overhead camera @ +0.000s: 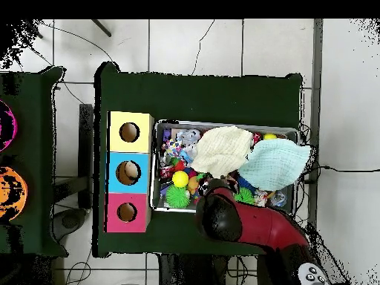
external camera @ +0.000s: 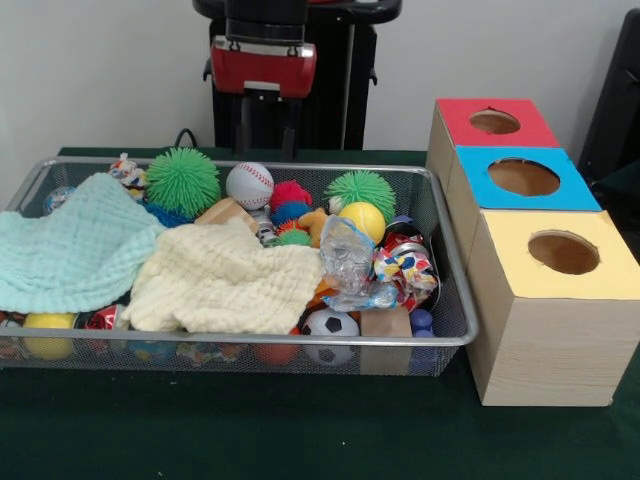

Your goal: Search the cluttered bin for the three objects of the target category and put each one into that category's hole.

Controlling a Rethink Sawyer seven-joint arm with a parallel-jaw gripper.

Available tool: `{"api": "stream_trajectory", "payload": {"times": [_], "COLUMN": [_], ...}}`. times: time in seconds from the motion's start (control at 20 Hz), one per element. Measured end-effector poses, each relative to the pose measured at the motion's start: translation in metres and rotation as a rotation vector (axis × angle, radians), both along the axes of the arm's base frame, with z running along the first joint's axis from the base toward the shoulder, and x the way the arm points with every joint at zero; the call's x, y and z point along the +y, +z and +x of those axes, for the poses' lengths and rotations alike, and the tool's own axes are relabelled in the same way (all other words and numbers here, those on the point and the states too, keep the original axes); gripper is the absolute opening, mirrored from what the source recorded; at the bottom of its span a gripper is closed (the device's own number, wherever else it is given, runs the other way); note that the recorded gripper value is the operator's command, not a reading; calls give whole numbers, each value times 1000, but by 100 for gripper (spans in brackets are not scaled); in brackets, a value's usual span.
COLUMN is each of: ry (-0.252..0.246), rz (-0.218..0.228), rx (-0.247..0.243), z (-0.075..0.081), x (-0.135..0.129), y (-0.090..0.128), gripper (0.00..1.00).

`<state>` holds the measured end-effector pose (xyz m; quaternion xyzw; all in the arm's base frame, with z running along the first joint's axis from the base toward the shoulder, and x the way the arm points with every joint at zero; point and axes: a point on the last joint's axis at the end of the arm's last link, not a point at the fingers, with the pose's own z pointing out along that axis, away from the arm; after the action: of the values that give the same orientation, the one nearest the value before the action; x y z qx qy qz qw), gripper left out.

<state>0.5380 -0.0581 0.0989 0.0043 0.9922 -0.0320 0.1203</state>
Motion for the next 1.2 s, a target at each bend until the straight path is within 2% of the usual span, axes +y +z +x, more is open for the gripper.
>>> {"api": "stream_trajectory", "payload": {"times": [0.15,0.6,0.95,1.2], "ry": [20,41,94,123], "rz": [7,25,35,38], "rx": [21,64,104,116], "z": [-5,-16,-32,-39], "x": [8,22,55,72], "y": [-10,-30,-59,-71], "gripper": [100,100,100,100]}}
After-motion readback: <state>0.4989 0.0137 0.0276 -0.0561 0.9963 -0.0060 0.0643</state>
